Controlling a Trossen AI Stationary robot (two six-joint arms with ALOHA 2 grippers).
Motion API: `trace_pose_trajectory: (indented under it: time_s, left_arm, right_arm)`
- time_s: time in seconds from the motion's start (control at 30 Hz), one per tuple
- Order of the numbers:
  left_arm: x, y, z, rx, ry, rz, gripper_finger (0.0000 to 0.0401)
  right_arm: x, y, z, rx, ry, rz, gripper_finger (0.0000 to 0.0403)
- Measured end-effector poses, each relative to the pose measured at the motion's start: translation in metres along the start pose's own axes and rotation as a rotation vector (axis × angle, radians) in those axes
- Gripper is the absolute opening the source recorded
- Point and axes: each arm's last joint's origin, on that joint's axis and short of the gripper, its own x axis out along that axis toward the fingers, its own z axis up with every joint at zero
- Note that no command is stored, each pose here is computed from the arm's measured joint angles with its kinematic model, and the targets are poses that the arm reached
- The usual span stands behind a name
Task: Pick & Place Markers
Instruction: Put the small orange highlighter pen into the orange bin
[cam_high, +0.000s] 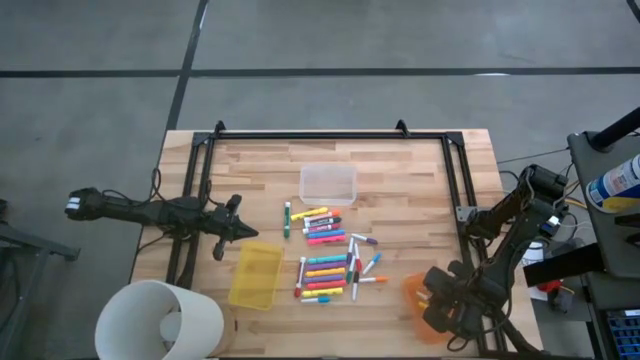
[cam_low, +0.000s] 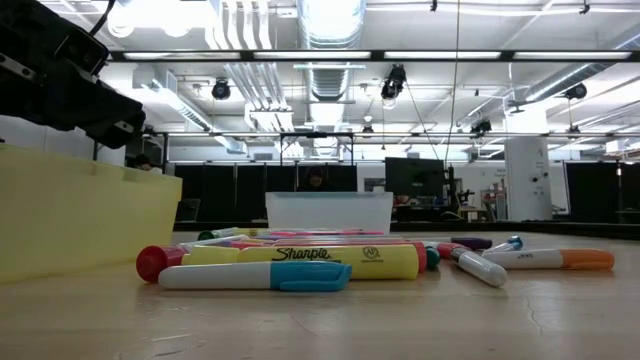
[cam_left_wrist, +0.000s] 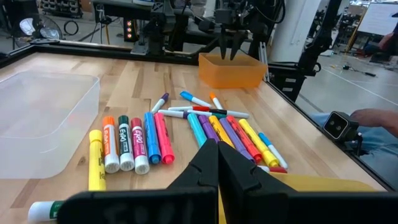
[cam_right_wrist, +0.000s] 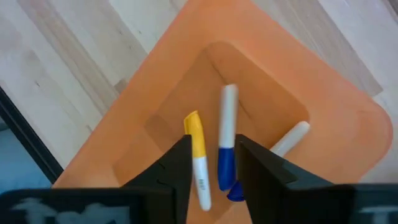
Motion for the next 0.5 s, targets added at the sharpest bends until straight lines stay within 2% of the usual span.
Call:
trace_pose_trajectory:
  time_s: [0.23,0.5]
  left_arm:
    - [0.0,0.0,0.0,0.0,0.0,0.0,0.0]
    - [0.0,0.0,0.0,0.0,0.0,0.0,0.0]
  right_arm:
    - [-0.0027,0.002,0.0005,-0.019,-0.002,0.011,0.0147]
    - [-0.0088,0.0061,0.0013,-0.035,0.0,0.032,0.0136]
